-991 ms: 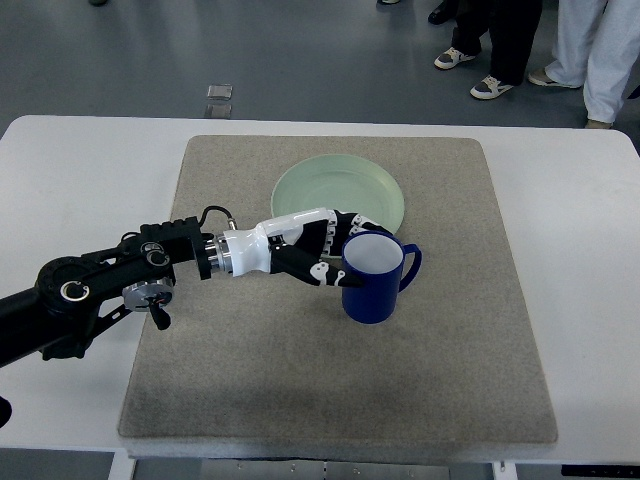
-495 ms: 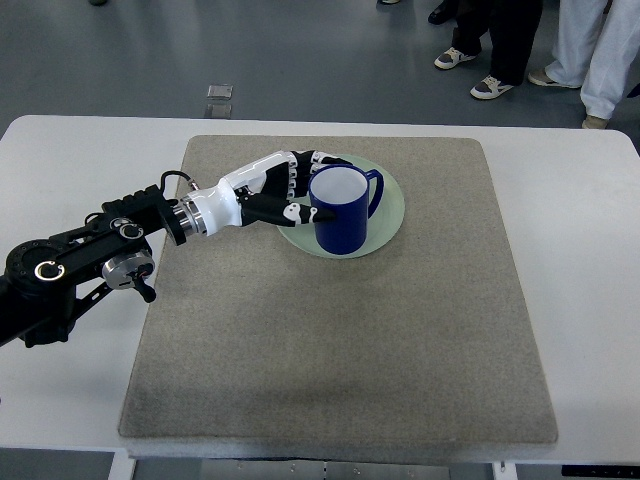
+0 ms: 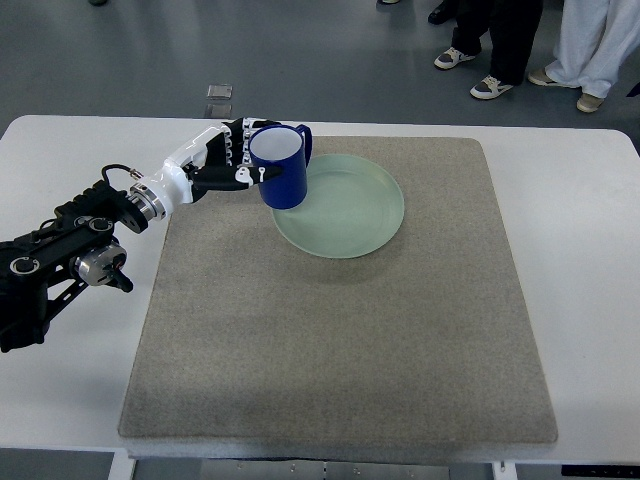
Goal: Place cup left of plate with left hand
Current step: 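Lift the blue mug with the left hand and carry it past the plate, then lower the blue mug onto the mat beside the plate with the left hand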
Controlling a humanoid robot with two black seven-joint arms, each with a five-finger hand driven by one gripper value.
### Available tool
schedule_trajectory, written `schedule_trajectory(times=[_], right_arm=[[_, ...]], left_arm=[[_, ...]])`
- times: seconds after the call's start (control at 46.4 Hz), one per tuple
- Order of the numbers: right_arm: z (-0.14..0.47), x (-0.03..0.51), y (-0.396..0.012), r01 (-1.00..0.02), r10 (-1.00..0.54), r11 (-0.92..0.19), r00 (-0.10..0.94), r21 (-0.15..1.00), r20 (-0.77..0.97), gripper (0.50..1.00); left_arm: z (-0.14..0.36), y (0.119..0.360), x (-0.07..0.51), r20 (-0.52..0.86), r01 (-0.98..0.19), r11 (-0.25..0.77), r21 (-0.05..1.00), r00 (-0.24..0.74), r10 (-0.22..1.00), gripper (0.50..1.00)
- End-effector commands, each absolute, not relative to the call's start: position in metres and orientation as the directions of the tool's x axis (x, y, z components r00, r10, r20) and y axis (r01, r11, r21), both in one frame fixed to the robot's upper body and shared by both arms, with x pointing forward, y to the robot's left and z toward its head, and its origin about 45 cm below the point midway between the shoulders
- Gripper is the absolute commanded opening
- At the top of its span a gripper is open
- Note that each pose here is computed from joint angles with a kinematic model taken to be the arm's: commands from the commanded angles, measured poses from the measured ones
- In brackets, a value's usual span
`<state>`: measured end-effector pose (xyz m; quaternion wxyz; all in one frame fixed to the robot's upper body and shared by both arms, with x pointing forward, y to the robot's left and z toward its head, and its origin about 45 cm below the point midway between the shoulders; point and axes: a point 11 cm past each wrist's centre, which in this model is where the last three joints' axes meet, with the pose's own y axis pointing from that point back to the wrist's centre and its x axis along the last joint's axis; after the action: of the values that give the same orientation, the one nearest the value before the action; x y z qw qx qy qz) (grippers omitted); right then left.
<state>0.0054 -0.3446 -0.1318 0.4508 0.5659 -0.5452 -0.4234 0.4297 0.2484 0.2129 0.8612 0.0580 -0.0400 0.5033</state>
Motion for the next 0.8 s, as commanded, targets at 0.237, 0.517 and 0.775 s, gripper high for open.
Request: schedule_trajectory(times=[0.237,0.517,0.775], right_arm=[[-0.132,0.005,-0.345,-0.235,-0.999,0.001,0.047,0.972,0.013,0.932],[-0.132,0.005,-0.345,-0.235,-0.999,0.001,0.047,0.972,0.013,0.932],[-0.132,0.005,-0.345,-0.235,-0.999,0.001,0.047,0.972,0.013,0.932]], left_arm=[[0.213,0.273,0.439,0.216,-0.943,0.332,0.037,0.332,0.918,0.500],[0.201,0.303,0.445,0.248,-0.970,0.231,0.068,0.241,0.938,0.500],[0.196,0.313,0.446,0.232,-0.969,0.231,0.081,0.244,0.942,0.500]])
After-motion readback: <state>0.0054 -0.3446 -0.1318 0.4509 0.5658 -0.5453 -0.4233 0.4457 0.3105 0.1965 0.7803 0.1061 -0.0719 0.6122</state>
